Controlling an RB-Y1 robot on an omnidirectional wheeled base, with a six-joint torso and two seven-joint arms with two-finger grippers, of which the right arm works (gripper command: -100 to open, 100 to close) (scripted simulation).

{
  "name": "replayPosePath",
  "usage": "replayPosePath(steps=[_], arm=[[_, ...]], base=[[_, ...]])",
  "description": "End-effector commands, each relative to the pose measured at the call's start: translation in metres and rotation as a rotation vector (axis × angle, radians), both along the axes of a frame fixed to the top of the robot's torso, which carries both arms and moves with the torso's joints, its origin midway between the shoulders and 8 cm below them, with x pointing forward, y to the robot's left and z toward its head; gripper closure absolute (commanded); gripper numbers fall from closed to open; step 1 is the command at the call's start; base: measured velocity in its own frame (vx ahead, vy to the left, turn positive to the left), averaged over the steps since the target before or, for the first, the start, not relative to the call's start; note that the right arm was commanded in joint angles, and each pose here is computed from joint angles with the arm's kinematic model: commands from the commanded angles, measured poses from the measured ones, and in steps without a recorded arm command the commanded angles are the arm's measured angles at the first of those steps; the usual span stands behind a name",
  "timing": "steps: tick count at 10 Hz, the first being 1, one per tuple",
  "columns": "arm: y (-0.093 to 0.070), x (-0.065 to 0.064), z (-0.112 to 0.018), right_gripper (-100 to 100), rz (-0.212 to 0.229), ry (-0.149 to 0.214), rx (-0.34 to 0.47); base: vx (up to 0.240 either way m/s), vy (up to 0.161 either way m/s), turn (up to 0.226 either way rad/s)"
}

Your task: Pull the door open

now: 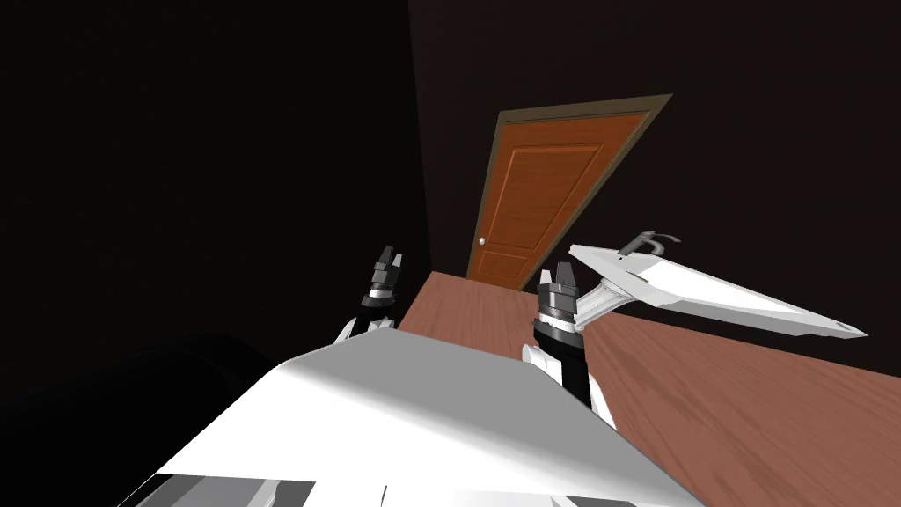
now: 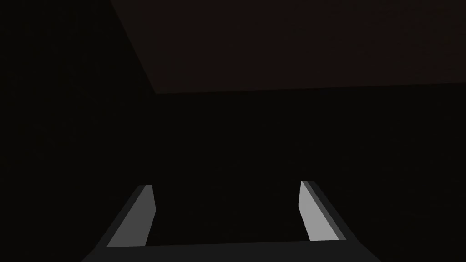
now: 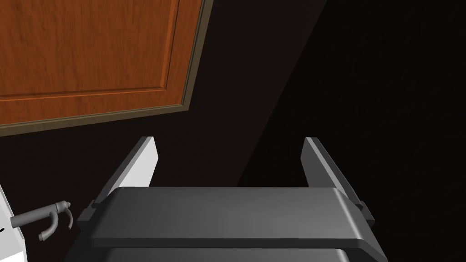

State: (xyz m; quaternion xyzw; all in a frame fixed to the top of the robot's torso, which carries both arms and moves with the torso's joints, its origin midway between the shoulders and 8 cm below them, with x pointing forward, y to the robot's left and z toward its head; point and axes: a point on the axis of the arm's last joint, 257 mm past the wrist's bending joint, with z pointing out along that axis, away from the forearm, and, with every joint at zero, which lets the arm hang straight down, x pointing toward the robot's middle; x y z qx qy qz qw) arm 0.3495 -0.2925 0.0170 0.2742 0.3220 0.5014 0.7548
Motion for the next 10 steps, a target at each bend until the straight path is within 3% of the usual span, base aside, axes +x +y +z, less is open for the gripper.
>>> replayPosePath(steps=[1,10], arm=[[-0.005,0.006,-0.011,-100,-0.031,0.023,-0.041],[-0.035,0.029,-0.059,-100,-0.178,0.124,-0.217]], base=[[0.093,-0.004,0.085],[0.125,-0.007,0.068]])
